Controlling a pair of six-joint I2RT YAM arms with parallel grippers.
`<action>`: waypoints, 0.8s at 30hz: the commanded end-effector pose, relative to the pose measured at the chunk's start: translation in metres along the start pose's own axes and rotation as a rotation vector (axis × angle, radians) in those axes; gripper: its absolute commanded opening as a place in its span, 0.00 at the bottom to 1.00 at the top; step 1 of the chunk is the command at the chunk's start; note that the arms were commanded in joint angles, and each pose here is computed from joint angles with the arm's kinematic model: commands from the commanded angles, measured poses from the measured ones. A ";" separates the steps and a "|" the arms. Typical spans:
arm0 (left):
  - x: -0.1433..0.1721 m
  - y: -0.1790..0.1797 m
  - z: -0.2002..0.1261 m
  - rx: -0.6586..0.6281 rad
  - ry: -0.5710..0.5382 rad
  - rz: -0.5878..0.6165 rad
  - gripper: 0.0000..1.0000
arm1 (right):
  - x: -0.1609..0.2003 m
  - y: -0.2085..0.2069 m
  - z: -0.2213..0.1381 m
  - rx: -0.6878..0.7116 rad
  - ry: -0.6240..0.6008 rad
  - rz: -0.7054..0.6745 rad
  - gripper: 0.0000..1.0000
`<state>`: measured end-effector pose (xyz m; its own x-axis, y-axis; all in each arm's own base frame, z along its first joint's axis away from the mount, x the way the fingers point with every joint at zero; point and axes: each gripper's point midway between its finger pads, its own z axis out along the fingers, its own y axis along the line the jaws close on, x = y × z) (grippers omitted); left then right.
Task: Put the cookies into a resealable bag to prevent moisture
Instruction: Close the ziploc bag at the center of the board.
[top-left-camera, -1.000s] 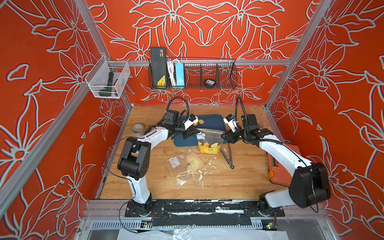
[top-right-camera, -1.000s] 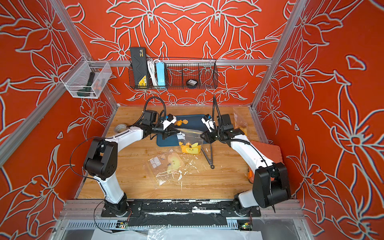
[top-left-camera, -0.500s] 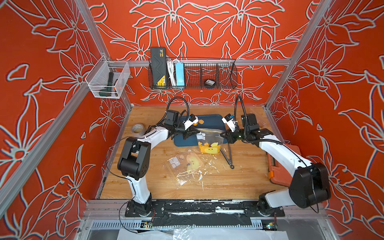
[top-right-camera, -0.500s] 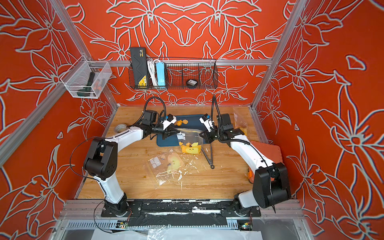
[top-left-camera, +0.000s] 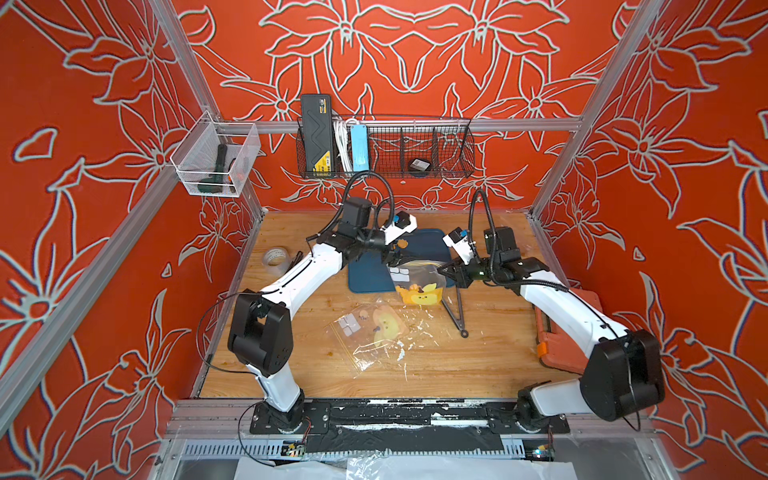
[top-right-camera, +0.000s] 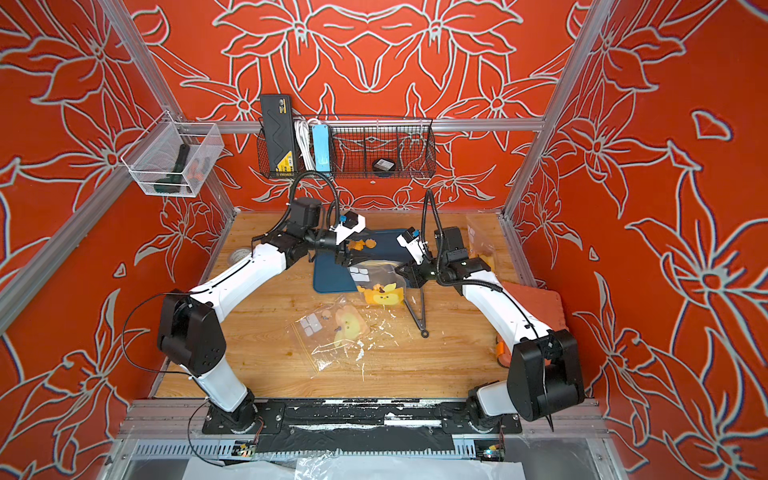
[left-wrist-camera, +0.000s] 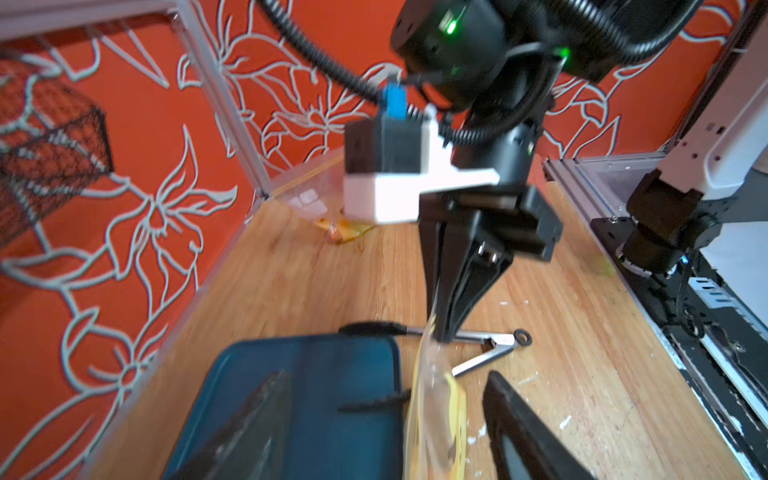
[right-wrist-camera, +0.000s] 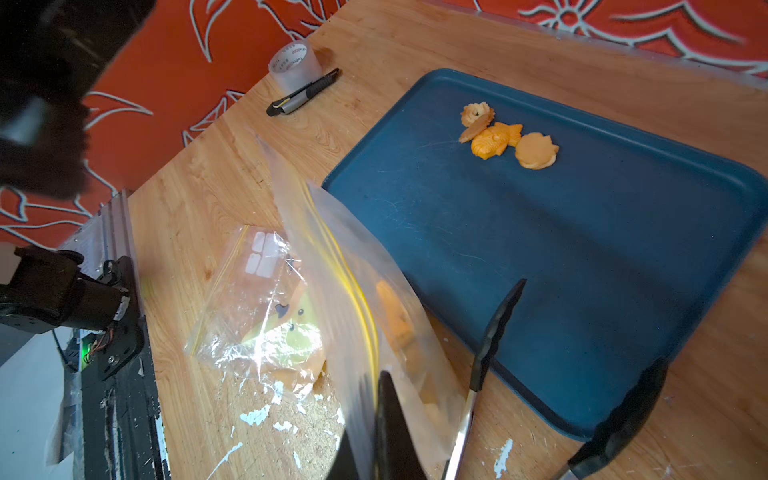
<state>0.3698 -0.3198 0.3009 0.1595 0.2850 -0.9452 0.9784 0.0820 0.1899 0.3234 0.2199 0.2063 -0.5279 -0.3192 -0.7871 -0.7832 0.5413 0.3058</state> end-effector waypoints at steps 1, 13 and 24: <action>0.026 -0.017 0.022 0.084 0.094 -0.029 0.70 | -0.010 0.011 -0.005 -0.043 -0.047 -0.045 0.00; 0.054 -0.021 0.052 0.053 0.212 -0.024 0.58 | -0.009 0.013 -0.006 -0.049 -0.051 -0.051 0.00; 0.072 -0.019 0.056 0.052 0.259 -0.038 0.38 | -0.011 0.013 -0.007 -0.046 -0.052 -0.052 0.00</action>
<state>0.3694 -0.3552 0.2211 0.0871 0.5018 -0.8606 0.9888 0.0619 0.1361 0.3206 0.2224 0.2100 -0.5158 -0.3121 -0.7978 -0.7953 0.5208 0.3103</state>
